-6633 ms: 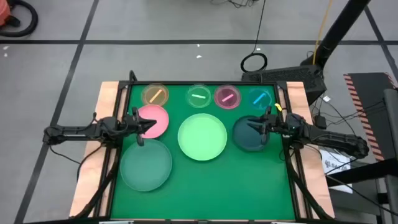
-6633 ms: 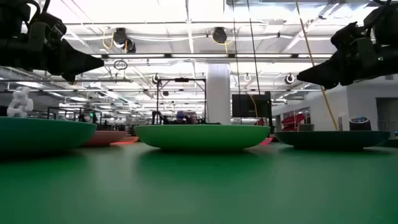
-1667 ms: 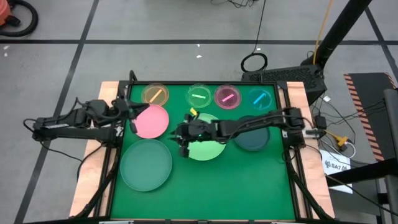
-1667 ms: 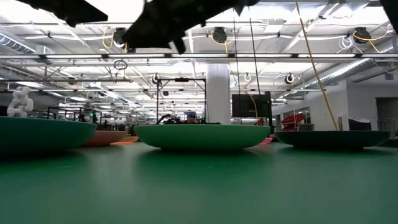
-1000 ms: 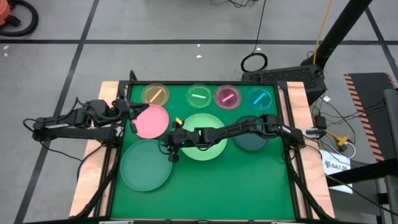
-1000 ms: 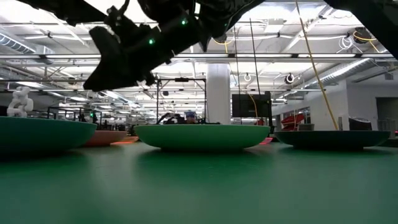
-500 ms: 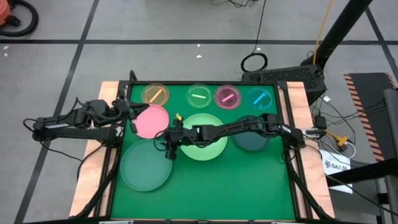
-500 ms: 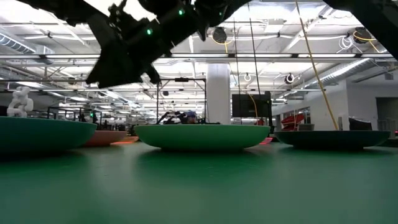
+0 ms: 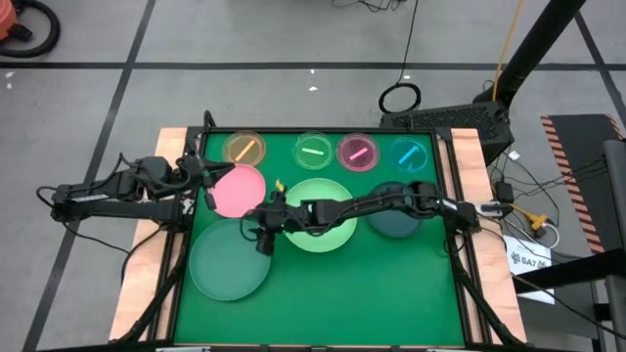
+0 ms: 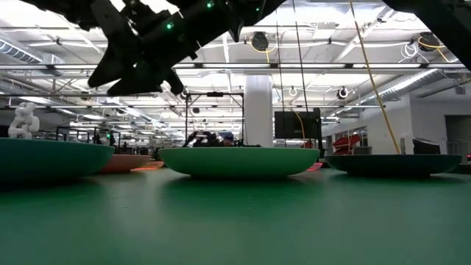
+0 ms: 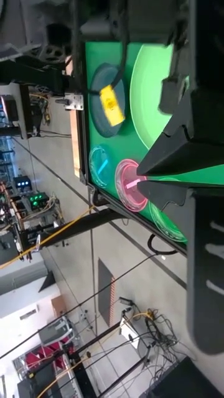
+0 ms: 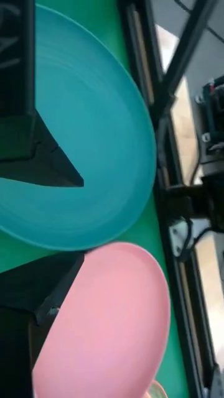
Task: Stack plastic plates
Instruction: Stack the dark green plate on top of the green plate
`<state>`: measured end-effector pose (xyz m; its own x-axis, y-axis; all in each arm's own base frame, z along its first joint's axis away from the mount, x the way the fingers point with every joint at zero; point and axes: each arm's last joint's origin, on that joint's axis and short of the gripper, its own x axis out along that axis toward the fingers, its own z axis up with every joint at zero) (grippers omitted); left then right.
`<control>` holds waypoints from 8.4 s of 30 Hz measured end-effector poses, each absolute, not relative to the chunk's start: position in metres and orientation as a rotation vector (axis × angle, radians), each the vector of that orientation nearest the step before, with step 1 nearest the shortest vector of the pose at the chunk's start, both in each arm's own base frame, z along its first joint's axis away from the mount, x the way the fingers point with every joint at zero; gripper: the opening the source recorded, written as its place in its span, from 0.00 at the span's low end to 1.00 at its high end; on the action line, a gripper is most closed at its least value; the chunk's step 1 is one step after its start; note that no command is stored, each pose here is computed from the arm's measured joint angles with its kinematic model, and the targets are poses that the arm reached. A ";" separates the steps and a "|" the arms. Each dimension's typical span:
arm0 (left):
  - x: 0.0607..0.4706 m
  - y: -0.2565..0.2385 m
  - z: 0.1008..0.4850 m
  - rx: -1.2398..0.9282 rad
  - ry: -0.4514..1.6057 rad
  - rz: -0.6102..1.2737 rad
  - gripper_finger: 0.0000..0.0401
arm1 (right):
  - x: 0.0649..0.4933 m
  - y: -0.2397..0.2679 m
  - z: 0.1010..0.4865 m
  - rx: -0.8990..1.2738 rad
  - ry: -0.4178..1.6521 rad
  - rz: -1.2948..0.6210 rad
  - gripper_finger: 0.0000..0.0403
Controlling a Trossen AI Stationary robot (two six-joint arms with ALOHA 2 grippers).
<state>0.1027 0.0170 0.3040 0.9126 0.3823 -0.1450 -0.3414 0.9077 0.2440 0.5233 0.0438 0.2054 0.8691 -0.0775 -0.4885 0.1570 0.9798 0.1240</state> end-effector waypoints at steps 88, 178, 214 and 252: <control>0.103 0.017 0.303 0.198 0.195 0.377 0.08 | 0.533 0.032 0.156 0.325 0.623 0.225 0.00; 0.106 -0.012 0.298 0.009 0.209 0.020 0.08 | 0.433 0.164 0.203 1.284 1.190 -0.664 0.37; 0.108 -0.012 0.312 0.174 0.067 0.024 0.08 | 0.443 0.159 0.163 1.141 1.103 -0.786 0.34; 0.108 -0.012 0.313 0.170 0.063 0.024 0.08 | 0.461 0.145 0.178 1.141 1.032 -0.578 0.01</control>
